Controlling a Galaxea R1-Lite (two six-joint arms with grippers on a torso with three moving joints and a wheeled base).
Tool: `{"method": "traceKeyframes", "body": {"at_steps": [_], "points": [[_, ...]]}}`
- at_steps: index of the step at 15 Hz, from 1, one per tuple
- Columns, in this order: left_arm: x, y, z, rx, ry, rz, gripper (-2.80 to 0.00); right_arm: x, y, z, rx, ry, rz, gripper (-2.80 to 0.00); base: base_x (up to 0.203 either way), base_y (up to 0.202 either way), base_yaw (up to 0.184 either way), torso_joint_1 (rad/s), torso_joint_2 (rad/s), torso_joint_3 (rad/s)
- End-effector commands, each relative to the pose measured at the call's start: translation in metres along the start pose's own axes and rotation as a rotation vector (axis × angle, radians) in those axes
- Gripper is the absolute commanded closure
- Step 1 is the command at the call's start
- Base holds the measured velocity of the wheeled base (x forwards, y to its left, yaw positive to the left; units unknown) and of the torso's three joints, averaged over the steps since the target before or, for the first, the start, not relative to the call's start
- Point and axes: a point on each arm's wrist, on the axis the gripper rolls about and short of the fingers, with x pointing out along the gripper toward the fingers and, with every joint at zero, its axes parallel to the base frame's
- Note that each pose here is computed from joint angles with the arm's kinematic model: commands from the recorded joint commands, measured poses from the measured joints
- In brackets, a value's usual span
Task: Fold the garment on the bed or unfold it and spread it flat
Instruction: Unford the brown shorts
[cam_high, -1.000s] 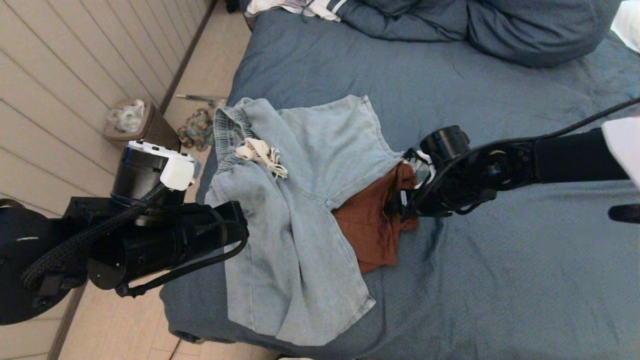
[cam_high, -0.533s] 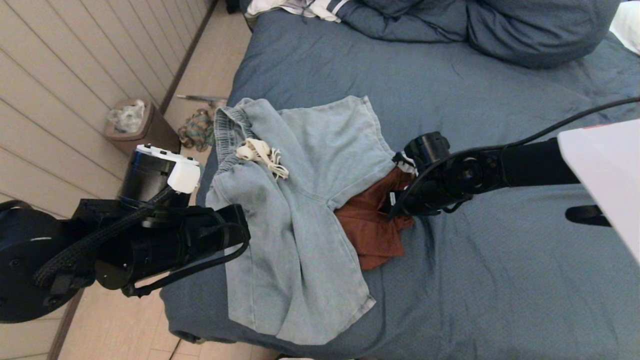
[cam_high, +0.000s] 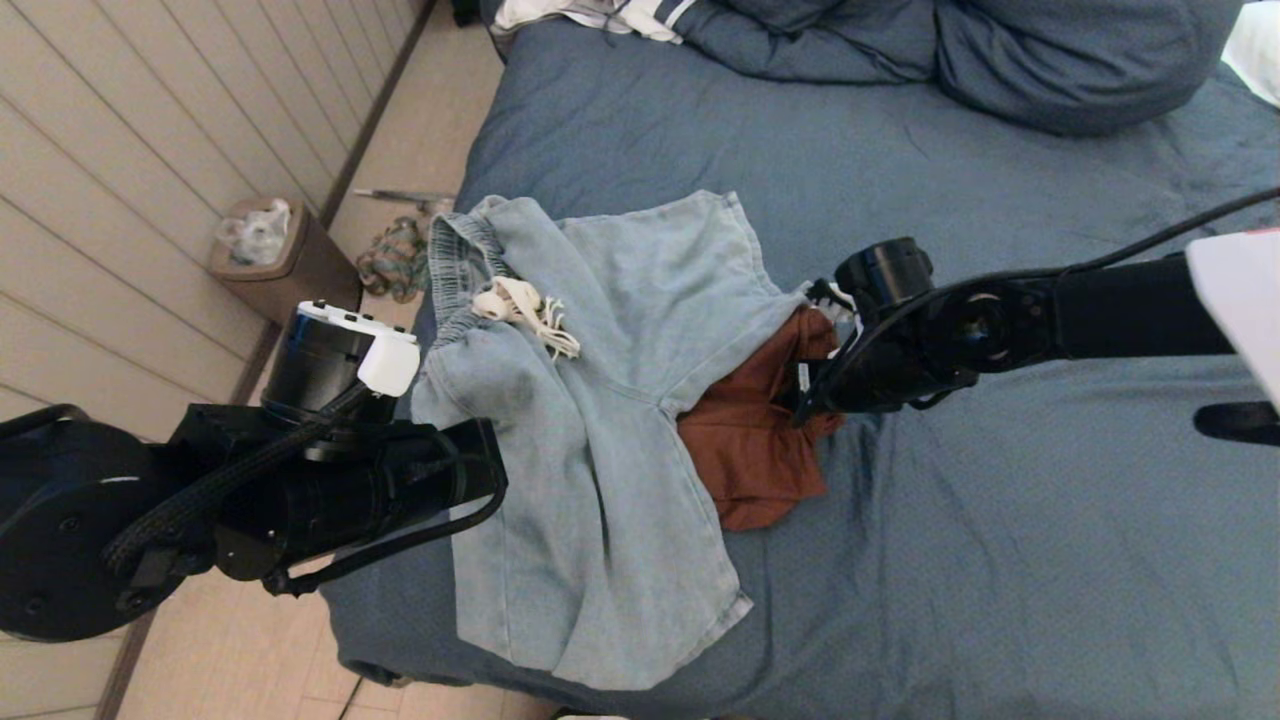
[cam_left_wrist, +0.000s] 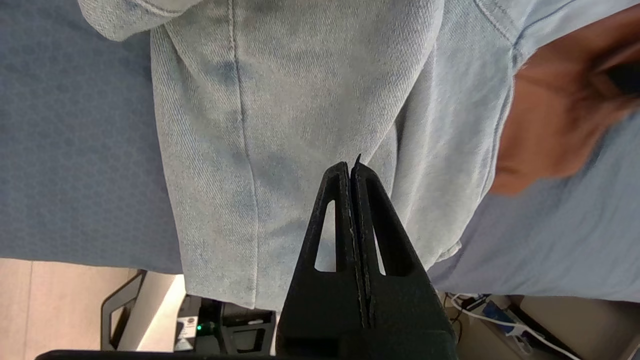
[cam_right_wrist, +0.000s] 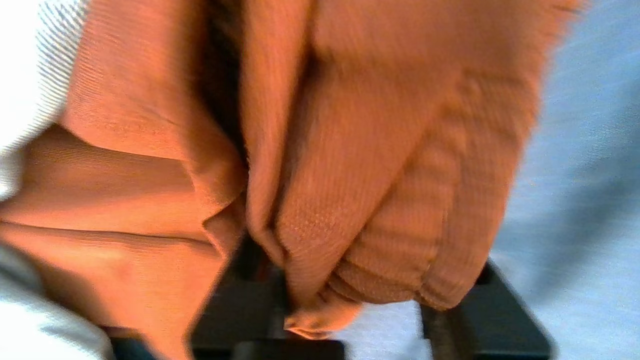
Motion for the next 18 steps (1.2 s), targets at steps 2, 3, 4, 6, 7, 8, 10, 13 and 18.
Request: {"method": "traceKeyframes", "body": {"at_steps": [2, 3, 4, 6, 7, 8, 10, 13, 18], "points": [[0.005, 0.0, -0.002, -0.003, 0.009, 0.008, 0.0, -0.053, -0.015, 0.009, 0.02, -0.081, -0.015, 0.0, 0.0, 0.0, 0.0, 0.0, 0.0, 0.0], [0.005, 0.0, -0.002, -0.003, 0.006, 0.004, 0.0, -0.065, -0.022, 0.007, 0.025, -0.092, -0.028, 0.0, 0.0, 0.0, 0.0, 0.0, 0.0, 0.0], [0.005, -0.002, -0.002, -0.003, 0.001, -0.004, 0.0, -0.08, -0.03, 0.005, 0.033, -0.109, -0.044, 0.0, 0.0, 0.0, 0.0, 0.0, 0.0, 0.0], [0.005, -0.002, -0.003, -0.002, 0.004, -0.005, 0.0, -0.108, -0.049, -0.001, 0.035, -0.137, -0.086, 0.0, 0.0, 0.0, 0.0, 0.0, 0.0, 0.0], [0.005, -0.002, -0.004, 0.0, 0.004, -0.006, 0.0, -0.12, -0.062, -0.004, 0.043, -0.151, -0.12, 0.0, 0.0, 0.0, 0.0, 0.0, 0.0, 0.0], [0.005, -0.002, -0.004, 0.001, 0.004, -0.008, 0.0, -0.135, -0.079, -0.007, 0.058, -0.17, -0.162, 0.0, 0.0, 0.0, 0.0, 0.0, 0.0, 0.0], [0.005, -0.004, -0.006, 0.005, 0.009, -0.012, 0.0, -0.162, -0.101, -0.011, 0.085, -0.215, -0.204, 0.0, 0.0, 0.0, 0.0, 0.0, 0.0, 0.0], [0.002, -0.007, -0.008, 0.011, 0.012, -0.028, 0.0, -0.202, -0.114, -0.014, 0.109, -0.302, -0.175, 0.0, 0.0, 0.0, 0.0, 0.0, 0.0, 0.0], [-0.027, -0.031, 0.022, 0.002, -0.08, -0.254, 0.0, -0.243, -0.1, -0.019, 0.092, -0.372, -0.145, 0.0, 0.0, 0.0, 0.0, 0.0, 0.0, 0.0]]}}
